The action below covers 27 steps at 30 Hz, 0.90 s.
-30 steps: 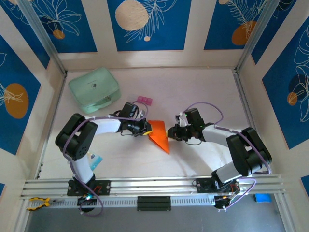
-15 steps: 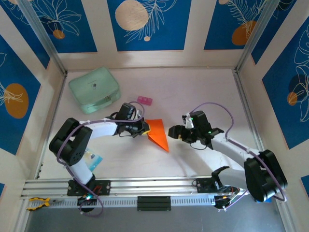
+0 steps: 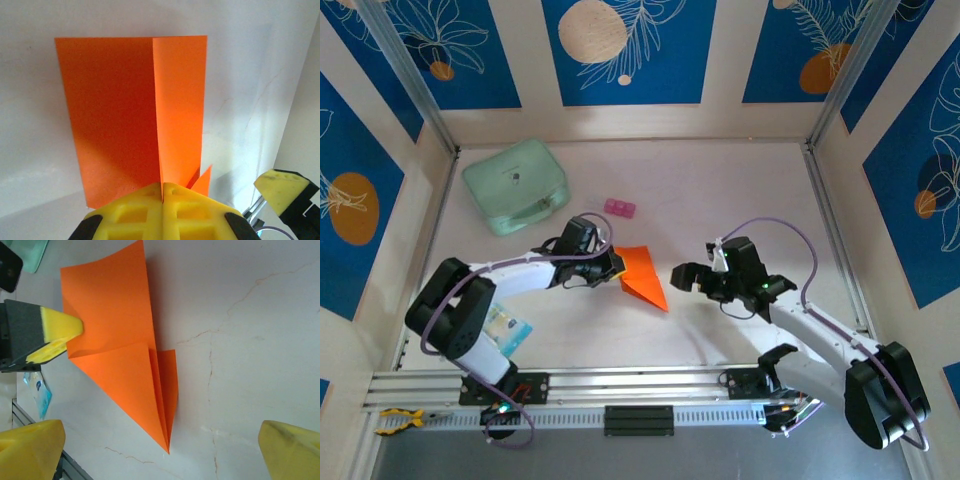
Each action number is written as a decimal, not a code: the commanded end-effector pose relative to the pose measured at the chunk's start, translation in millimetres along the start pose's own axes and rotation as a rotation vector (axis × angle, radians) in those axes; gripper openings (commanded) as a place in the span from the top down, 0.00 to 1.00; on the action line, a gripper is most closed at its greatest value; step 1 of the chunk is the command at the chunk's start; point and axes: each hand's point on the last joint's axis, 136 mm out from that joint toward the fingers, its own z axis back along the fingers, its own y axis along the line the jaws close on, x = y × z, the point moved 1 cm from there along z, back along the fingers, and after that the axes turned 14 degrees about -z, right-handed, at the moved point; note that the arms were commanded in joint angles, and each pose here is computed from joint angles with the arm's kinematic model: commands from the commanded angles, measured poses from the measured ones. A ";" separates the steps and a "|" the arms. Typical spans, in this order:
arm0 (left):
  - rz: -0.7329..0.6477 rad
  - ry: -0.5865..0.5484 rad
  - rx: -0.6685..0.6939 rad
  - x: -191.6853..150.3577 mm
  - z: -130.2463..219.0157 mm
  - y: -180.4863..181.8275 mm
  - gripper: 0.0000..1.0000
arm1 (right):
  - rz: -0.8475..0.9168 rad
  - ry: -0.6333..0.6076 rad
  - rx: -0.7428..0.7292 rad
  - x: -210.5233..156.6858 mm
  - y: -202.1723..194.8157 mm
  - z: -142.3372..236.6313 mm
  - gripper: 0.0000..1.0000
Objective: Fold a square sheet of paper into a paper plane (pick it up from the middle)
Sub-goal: Fourth fold the wing at the center of the table.
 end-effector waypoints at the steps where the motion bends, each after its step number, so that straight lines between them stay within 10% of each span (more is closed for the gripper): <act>1: 0.009 0.006 0.047 -9.4 4.4 10.0 0.98 | -0.049 0.032 0.002 -3.1 -0.6 1.7 0.01; 12: 0.014 -0.004 0.104 -11.7 10.5 18.9 0.98 | -0.073 0.063 0.066 -1.4 3.8 -3.7 0.07; 27: -0.031 0.048 -0.007 -0.8 -12.0 -2.6 0.91 | -0.011 -0.193 -0.237 11.9 -36.3 5.5 0.06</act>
